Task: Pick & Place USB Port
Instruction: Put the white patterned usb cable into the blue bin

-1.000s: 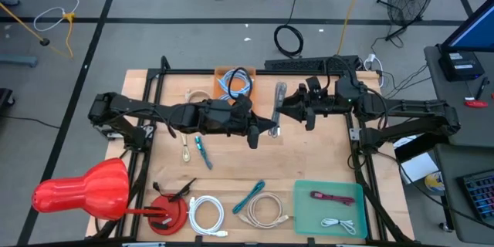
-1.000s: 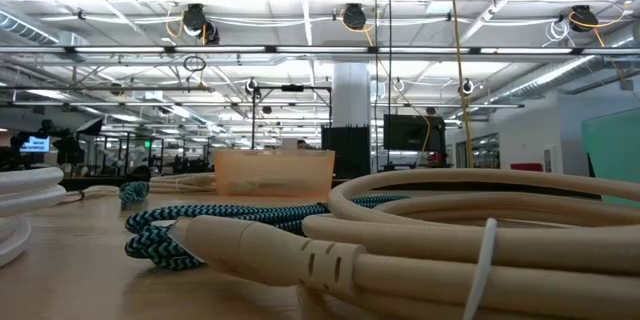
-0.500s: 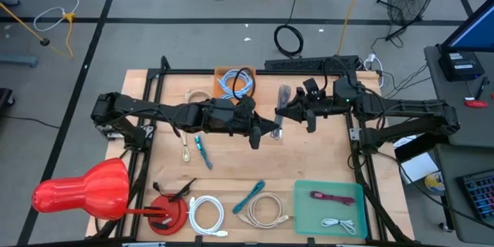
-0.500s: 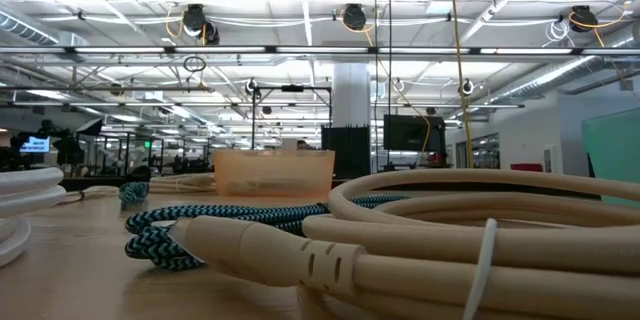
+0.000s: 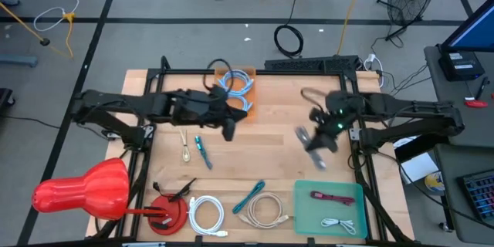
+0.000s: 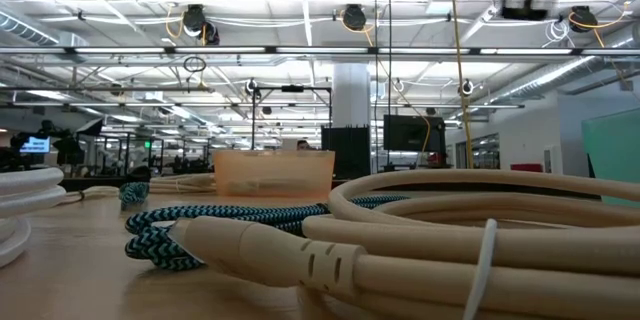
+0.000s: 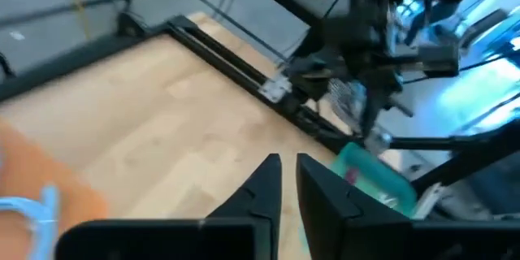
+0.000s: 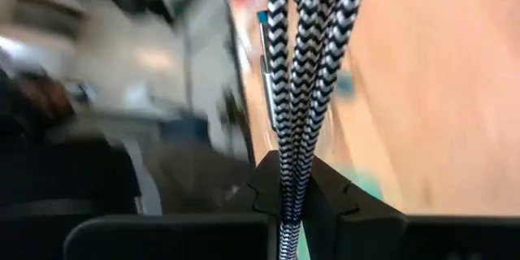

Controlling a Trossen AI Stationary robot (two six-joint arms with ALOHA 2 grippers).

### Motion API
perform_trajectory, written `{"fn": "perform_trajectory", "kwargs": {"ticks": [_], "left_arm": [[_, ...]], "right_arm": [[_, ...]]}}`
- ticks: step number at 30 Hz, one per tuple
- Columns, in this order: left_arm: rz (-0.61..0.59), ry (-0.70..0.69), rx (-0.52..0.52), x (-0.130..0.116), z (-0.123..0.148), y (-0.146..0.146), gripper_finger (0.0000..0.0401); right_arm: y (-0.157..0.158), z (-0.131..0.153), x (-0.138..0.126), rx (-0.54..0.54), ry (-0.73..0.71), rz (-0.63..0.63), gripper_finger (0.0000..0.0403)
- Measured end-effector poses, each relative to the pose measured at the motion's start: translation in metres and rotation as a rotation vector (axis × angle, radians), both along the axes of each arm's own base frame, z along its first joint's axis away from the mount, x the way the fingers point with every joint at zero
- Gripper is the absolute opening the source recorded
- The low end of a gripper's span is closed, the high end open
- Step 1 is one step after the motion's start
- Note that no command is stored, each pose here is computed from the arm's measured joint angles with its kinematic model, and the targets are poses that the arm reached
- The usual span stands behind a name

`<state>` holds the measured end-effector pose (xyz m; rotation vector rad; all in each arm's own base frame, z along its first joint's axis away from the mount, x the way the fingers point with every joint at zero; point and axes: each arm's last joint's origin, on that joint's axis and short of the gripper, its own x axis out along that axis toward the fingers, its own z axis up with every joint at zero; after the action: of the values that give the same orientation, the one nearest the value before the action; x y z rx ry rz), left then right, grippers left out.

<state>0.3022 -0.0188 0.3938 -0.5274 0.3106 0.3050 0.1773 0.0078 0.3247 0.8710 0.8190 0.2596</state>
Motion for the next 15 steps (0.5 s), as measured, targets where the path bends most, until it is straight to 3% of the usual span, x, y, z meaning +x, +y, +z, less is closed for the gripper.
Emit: {"fn": "perform_trajectory", "kwargs": {"ticks": [7,15], "left_arm": [[0.019,0.088,0.073,-0.034,0.011,0.011,0.0003],[-0.039,0.25,0.11,-0.049,0.001,0.008,0.0027]], "right_arm": [[0.042,-0.02,-0.03,-0.031,0.383,0.122,0.0012],[0.127,-0.05,-0.009,-0.163,0.448,0.259,0.0012]]}}
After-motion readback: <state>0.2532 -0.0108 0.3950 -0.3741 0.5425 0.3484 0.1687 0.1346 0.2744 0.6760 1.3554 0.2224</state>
